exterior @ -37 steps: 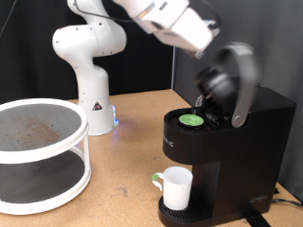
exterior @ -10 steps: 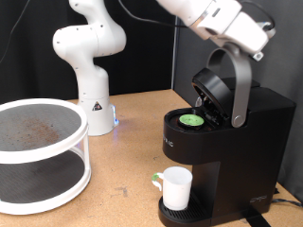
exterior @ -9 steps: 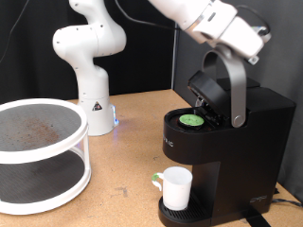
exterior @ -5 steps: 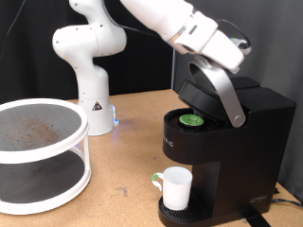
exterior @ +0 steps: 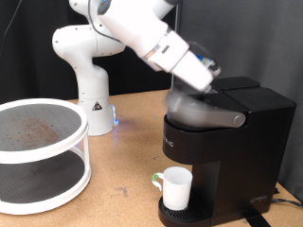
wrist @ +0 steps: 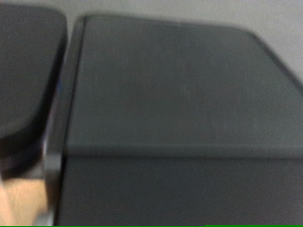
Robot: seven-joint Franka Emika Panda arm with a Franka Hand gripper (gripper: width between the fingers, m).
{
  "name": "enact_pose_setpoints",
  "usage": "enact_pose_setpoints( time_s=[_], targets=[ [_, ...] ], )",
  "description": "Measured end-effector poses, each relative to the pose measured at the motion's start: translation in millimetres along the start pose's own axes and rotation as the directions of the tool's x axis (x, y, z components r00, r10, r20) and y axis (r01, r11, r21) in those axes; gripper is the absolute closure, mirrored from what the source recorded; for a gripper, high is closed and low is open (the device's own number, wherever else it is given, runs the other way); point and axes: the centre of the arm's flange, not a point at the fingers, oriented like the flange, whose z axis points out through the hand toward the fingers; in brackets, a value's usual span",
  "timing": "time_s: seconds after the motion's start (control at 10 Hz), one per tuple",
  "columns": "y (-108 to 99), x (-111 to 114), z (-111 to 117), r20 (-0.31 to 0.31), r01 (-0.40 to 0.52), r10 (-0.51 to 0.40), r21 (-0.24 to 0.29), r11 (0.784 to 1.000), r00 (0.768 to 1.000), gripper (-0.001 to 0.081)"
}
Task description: Make a cup of coffee with the keurig machine
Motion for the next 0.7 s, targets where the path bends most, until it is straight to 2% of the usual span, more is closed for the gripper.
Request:
enact_pose_setpoints(
  time_s=[0.3, 0.5, 0.6, 0.7],
  targets=[
    [5.6, -8.7, -5.6, -0.028, -0.030, 0.029, -0.041, 0.999, 0.999, 0.0806],
    [7.9, -12.9, -7.2, -0.066, -0.059, 0.056, -0.034, 0.998, 0.996, 0.0806],
    [8.4, -17.0, -5.8, -0.134, -0.086, 0.086, 0.006, 0.996, 0.987, 0.0806],
    [8.2, -21.7, -3.7, -0.212, -0.116, 0.128, 0.071, 0.991, 0.969, 0.0806]
  ],
)
